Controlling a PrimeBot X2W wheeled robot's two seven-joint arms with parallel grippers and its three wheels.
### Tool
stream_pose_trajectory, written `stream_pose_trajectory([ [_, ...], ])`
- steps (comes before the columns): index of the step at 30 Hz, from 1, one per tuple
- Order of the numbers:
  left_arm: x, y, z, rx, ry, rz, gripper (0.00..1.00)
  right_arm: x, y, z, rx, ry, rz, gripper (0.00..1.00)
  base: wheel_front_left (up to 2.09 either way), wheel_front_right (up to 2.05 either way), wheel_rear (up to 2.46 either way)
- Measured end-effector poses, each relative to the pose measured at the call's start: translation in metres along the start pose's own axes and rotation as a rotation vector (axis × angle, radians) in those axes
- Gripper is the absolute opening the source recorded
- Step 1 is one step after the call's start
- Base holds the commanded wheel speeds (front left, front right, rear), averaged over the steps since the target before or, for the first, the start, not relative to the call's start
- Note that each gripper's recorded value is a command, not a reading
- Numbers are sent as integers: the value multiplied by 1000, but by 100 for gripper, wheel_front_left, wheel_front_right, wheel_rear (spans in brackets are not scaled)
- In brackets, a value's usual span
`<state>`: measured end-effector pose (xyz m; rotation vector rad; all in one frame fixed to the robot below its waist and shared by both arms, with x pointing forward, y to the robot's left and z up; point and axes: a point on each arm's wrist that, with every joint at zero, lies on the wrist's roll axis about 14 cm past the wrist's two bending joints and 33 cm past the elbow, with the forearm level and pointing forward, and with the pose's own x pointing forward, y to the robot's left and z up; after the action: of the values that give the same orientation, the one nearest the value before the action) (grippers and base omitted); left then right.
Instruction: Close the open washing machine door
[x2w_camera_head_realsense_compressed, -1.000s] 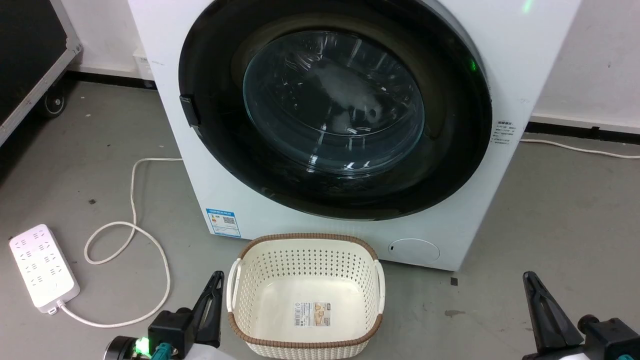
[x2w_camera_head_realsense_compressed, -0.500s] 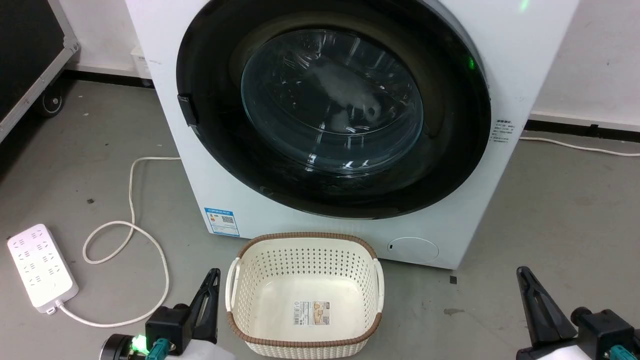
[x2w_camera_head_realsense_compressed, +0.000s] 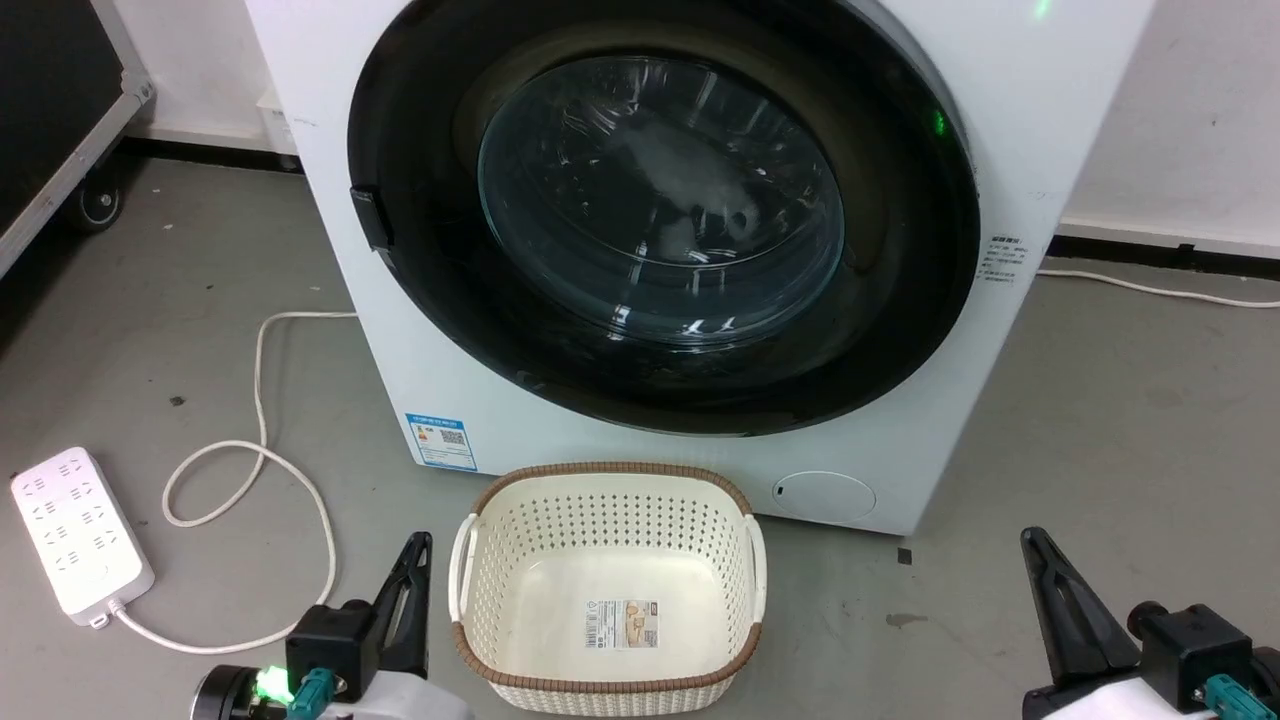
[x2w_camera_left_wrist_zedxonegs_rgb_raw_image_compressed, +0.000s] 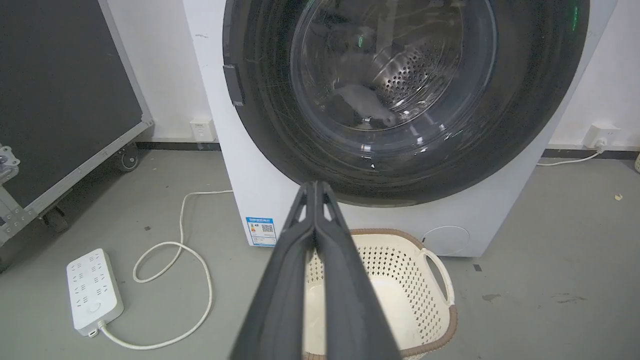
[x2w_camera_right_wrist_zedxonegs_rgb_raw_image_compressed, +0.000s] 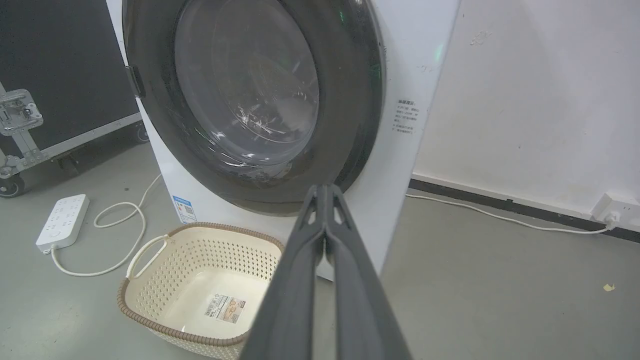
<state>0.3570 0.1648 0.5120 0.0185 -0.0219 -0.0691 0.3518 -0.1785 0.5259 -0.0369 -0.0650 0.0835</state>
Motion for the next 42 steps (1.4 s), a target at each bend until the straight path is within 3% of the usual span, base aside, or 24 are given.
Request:
stream_pose_trajectory([
  [42,9,9,7,16,26,42,0,13,10,-2,-5,53,32,0,0,0,0],
])
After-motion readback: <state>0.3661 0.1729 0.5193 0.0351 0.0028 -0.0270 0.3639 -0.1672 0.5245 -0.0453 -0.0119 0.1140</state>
